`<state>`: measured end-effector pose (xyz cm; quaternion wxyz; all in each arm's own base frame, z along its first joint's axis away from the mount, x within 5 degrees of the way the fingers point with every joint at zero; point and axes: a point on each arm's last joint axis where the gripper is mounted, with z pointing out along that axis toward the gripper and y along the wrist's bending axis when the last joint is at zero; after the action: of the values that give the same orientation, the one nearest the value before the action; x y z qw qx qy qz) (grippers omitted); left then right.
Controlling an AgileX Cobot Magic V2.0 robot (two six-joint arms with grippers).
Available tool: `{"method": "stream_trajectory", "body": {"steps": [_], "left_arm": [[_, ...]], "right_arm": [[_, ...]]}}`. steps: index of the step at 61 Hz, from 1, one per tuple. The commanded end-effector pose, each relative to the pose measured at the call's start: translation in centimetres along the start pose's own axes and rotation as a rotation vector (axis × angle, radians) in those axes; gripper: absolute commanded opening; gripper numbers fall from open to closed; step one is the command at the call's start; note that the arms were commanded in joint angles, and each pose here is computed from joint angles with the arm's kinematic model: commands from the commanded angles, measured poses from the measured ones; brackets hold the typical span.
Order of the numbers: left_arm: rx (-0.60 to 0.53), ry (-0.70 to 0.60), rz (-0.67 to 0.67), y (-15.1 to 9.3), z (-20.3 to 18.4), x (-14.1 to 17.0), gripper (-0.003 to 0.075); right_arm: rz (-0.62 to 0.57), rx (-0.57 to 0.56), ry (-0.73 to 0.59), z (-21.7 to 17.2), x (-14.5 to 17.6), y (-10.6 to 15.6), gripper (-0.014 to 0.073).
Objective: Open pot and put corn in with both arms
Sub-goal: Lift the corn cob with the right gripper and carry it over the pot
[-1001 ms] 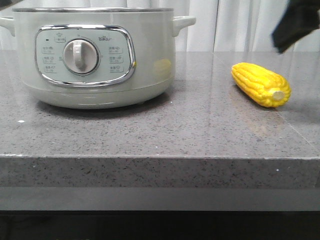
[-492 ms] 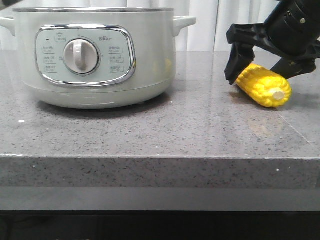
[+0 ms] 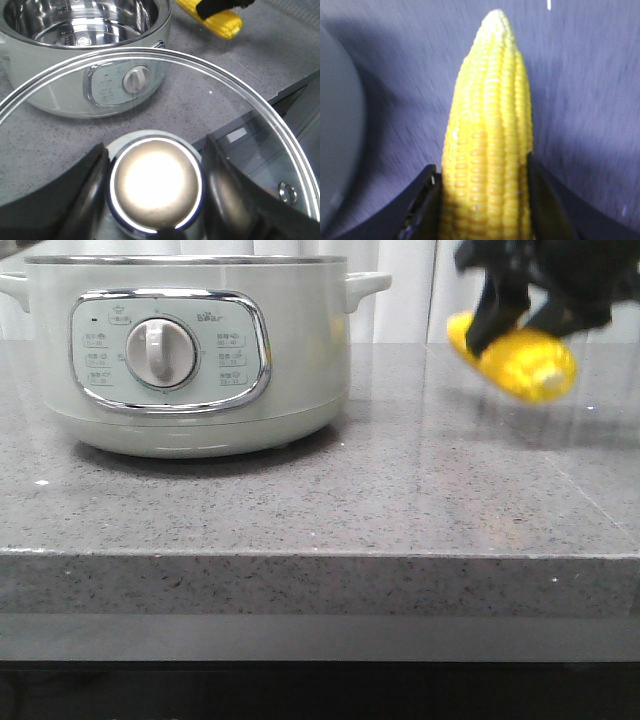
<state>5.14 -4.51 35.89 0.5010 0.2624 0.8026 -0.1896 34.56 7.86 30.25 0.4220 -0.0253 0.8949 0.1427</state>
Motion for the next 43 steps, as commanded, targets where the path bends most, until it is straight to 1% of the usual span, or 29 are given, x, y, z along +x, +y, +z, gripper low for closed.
{"method": "stream_trajectory", "body": {"steps": [1,6,9,15,22,25,29,34,38,43], "left_arm": [[0.004,-0.169,-0.021,-0.1,-0.8,-2.1,0.0187],[0.004,-0.169,-0.021,-0.1,-0.8,-2.1,0.0187],[0.004,-0.169,-0.021,-0.1,-0.8,-2.1,0.0187],[0.003,-0.171,-0.021,-0.1,-0.8,-2.1,0.0187],[0.003,-0.171,-0.021,-0.1,-0.8,-2.1,0.0187],[0.003,-0.171,-0.021,-0.1,-0.8,-2.1,0.0187],[0.003,-0.171,-0.021,-0.1,-0.8,-2.1,0.0187],[0.003,-0.171,-0.021,-0.1,-0.8,-2.1,0.0187],[0.003,-0.171,-0.021,-0.1,-0.8,-2.1,0.0187],[0.003,-0.171,-0.021,-0.1,-0.8,-2.1,0.0187]], "right_arm": [[-0.053,-0.043,-0.235,-4.2,-4.9,2.0,0.0194],[-0.119,-0.095,-0.282,-5.1,-6.8,4.2,0.0194],[-0.168,-0.141,-0.308,-5.4,-7.9,6.2,0.0194],[-0.226,-0.222,-0.32,-5.0,-8.8,9.7,0.0194],[-0.271,-0.304,-0.314,-3.4,-9.0,13.6,0.0194],[-0.289,-0.338,-0.298,-2.2,-8.6,15.3,0.0194],[-0.306,-0.368,-0.28,-1.0,-8.1,17.0,0.0194],[-0.324,-0.392,-0.238,0.3,-7.1,18.4,0.0194],[-0.334,-0.4,-0.205,1.1,-6.4,18.9,0.0199],[-0.344,-0.404,-0.162,1.7,-5.7,19.2,0.0258]]}}
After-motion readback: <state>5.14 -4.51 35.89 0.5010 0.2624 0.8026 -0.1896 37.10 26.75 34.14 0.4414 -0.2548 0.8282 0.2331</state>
